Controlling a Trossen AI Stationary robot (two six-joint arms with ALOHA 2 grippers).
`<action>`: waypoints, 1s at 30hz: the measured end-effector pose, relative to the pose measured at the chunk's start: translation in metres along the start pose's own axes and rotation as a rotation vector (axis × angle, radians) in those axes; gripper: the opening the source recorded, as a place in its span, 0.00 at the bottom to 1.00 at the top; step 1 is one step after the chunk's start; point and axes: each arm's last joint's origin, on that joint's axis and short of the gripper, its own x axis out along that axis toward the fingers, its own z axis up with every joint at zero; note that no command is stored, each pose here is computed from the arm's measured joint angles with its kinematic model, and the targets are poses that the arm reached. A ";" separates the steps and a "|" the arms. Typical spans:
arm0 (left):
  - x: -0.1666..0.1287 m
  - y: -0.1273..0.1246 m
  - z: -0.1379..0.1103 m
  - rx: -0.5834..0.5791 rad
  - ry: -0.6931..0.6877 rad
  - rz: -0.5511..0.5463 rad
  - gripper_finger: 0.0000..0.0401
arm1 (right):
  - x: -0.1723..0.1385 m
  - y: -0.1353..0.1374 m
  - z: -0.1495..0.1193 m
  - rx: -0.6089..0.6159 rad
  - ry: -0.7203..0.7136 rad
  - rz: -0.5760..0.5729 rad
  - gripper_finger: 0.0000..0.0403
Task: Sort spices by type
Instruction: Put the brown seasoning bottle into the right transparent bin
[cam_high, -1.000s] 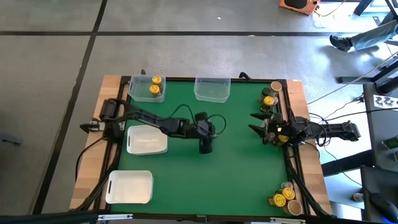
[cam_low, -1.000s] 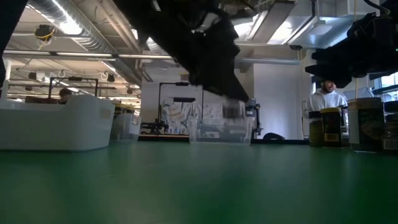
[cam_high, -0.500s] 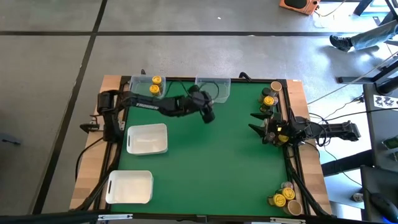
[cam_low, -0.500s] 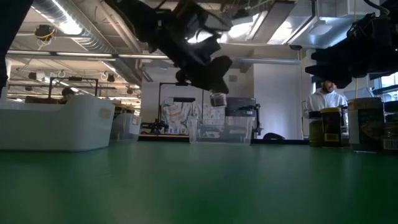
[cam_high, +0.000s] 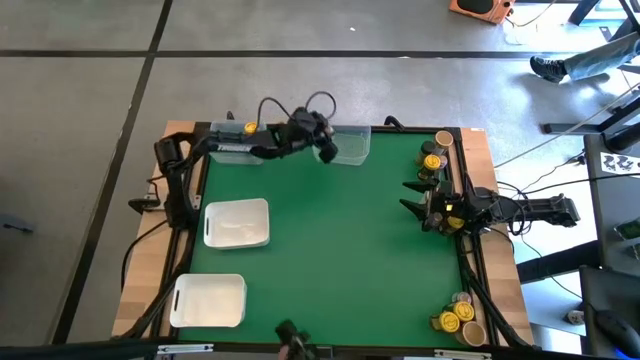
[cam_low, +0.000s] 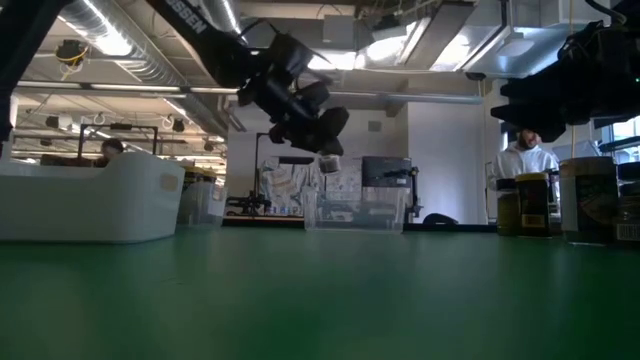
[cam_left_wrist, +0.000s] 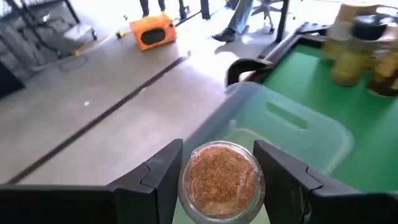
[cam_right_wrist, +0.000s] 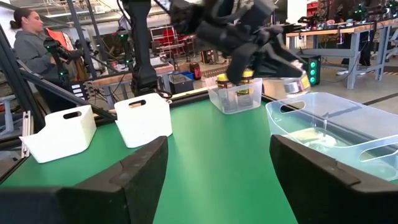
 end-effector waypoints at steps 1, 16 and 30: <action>0.002 0.007 0.002 -0.010 0.003 0.000 0.43 | 0.000 0.000 0.000 -0.003 0.000 0.000 0.70; 0.048 0.017 0.000 0.028 0.100 -0.007 0.43 | 0.000 -0.001 0.000 -0.069 0.008 -0.045 0.70; 0.067 0.029 -0.030 0.029 0.224 0.018 0.45 | 0.000 -0.001 -0.001 -0.061 0.012 -0.045 0.70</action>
